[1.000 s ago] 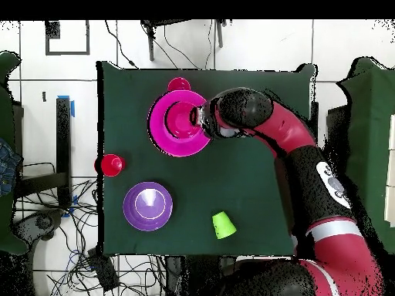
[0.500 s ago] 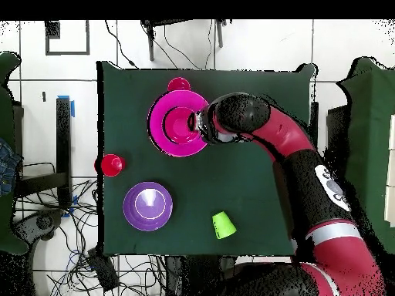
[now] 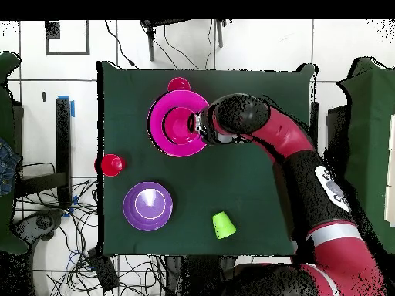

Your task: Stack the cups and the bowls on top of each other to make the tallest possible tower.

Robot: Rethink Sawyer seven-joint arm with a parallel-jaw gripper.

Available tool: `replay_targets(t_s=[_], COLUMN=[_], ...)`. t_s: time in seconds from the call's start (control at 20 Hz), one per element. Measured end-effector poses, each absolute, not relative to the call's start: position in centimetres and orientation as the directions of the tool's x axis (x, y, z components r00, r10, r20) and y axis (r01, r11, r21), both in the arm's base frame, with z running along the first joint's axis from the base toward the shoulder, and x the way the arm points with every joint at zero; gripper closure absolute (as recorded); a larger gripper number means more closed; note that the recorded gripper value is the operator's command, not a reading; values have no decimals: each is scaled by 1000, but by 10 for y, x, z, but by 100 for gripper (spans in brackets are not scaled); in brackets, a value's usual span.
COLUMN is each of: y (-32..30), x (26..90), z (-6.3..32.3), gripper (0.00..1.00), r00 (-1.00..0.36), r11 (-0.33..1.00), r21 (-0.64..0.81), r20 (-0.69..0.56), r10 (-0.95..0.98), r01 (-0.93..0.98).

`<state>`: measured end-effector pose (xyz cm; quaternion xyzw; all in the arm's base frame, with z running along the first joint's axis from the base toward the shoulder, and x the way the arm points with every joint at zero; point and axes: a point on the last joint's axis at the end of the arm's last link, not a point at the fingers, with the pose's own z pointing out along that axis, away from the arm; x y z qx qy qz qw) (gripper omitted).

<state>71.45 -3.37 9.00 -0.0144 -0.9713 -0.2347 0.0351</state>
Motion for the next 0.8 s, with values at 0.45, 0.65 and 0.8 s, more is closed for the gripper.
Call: replay_targets(t_s=[0.45,0.65,0.8], y=[-29,-26,-24], x=[707,702,700], z=[84,78,77], gripper=[0,0,0], r00=[-997,-997,-997], r11=[890,891,891], r21=[454,452,451], r20=[79,75,73], r10=[12,16,17], r01=[47,48,48])
